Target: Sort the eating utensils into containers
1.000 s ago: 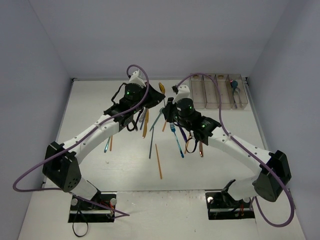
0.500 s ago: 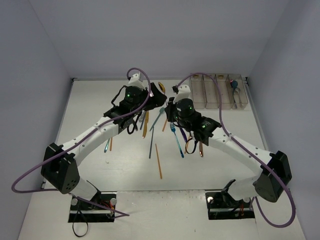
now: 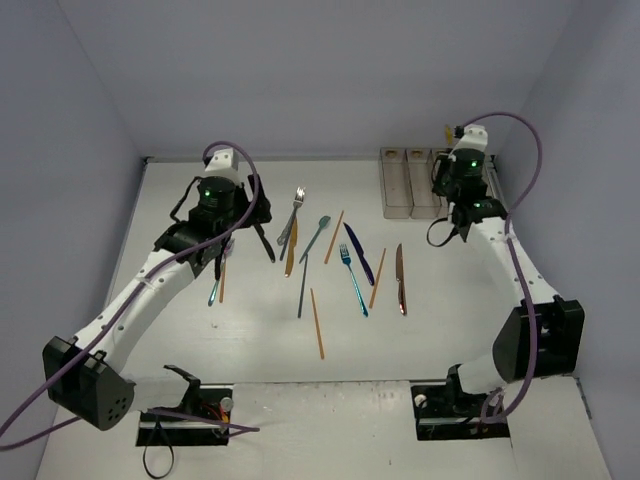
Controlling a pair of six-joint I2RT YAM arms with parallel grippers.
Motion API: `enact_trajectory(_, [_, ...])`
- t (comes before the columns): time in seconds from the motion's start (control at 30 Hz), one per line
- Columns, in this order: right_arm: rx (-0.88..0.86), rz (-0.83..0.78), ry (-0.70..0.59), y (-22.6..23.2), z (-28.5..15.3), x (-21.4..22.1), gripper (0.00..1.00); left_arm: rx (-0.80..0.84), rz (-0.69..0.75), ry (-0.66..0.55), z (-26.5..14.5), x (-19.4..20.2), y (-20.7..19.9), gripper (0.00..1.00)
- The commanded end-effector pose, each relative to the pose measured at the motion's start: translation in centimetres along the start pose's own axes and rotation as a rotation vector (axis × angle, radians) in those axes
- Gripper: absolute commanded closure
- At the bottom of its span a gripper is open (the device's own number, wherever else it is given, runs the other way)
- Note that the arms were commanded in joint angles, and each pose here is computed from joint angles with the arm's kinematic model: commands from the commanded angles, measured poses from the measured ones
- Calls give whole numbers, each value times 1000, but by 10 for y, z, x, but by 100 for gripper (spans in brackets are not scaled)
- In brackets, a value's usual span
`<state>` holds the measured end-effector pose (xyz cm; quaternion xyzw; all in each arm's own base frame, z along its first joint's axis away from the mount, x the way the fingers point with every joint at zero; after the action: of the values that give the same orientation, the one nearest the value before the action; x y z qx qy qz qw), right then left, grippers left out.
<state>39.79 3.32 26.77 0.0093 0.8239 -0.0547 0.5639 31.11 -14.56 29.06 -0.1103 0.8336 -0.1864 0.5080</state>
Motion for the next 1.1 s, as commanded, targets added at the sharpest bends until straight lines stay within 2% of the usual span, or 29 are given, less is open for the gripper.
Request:
enact_trajectory(0.0, [53, -148, -71, -59, 35, -33, 100, -67, 137, 54, -10, -2, 35, 25])
enact_trajectory(0.1, [59, -159, -50, -101, 66, -32, 100, -94, 223, 81, -15, 1, 44, 25])
enact_trajectory(0.27, [2, -171, -20, -134, 116, -19, 100, -126, 282, 87, -17, 11, 57, 25])
enact_trajectory(0.47, [-28, -186, 58, -153, 167, 21, 100, -154, 302, 95, -11, 15, 62, 25])
enact_trajectory(0.73, [-55, -219, 155, -154, 201, 70, 95, -187, 303, 144, 2, 27, 68, 25])
enact_trajectory(0.83, [-49, -226, 183, -155, 205, 82, 87, -192, 302, 154, 5, 29, 68, 25])
enact_trajectory(0.93, [-39, -232, 194, -156, 206, 86, 71, -183, 299, 160, 6, 30, 67, 25])
enact_trajectory(1.07, [-18, -237, 156, -158, 195, 64, 58, -171, 292, 160, 6, 31, 66, 25])
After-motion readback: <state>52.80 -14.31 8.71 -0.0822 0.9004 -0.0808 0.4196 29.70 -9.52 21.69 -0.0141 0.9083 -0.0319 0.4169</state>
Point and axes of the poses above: each gripper's point midway between its finger pads, its own z axis out along the fingers, its own y axis along the line the jaws close on, x = y × z, the point moved 6 cm from there along -z, back along the fingers, and after that the axes turned 9 degrees about -z, right-handed, at the moved point
